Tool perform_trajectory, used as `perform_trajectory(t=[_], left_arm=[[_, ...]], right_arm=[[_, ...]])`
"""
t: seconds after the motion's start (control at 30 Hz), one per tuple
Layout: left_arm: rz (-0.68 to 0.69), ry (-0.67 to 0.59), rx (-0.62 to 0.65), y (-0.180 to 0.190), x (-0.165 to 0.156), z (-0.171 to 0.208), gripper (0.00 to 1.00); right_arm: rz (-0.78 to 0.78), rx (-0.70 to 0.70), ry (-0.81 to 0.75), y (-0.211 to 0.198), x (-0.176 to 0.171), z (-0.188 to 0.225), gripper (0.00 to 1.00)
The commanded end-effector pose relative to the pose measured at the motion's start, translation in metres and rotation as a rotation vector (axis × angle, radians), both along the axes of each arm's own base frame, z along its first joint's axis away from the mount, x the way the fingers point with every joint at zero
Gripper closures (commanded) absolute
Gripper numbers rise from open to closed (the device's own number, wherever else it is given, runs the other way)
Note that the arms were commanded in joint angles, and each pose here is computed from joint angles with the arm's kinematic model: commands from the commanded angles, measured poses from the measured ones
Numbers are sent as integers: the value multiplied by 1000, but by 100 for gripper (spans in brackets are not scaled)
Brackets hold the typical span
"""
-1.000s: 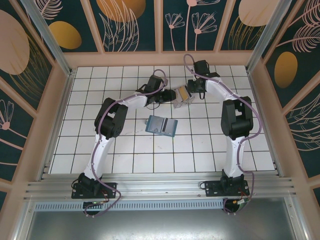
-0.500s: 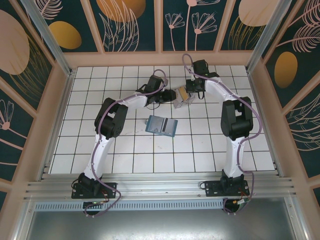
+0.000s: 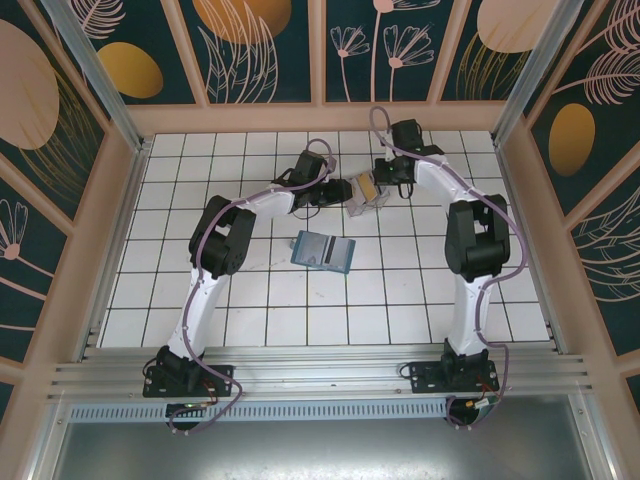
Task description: Put the credit cards into the card holder
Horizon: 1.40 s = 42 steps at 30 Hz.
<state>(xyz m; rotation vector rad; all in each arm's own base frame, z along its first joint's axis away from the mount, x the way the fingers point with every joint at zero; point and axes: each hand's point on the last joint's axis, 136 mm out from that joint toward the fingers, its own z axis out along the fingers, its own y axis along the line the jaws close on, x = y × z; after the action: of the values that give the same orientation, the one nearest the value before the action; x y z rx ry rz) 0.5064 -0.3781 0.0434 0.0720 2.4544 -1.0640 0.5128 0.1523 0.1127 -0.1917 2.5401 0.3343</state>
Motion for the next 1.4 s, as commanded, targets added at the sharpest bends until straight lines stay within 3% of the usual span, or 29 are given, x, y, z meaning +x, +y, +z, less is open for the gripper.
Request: perform_trajectory(t=[0.0, 0.3, 0.53, 0.77, 0.97, 1.37], left_arm=[[-1, 56, 26, 7, -14, -5, 54], [-13, 11, -8, 6, -16, 32, 53], [-28, -51, -90, 3, -21, 81, 48], [-85, -113, -312, -3, -44, 141, 48], [-139, -103, -536, -5, -60, 171, 50], [-192, -84, -664, -13, -62, 186, 55]], right_arm=[[5, 117, -71, -1, 0, 43, 100], [44, 404, -93, -4, -9, 73, 100], [148, 579, -84, 7, -31, 92, 100], [240, 726, -73, 15, -61, 111, 100], [301, 828, -49, 22, -83, 118, 100], [376, 907, -7, 48, -100, 120, 100]])
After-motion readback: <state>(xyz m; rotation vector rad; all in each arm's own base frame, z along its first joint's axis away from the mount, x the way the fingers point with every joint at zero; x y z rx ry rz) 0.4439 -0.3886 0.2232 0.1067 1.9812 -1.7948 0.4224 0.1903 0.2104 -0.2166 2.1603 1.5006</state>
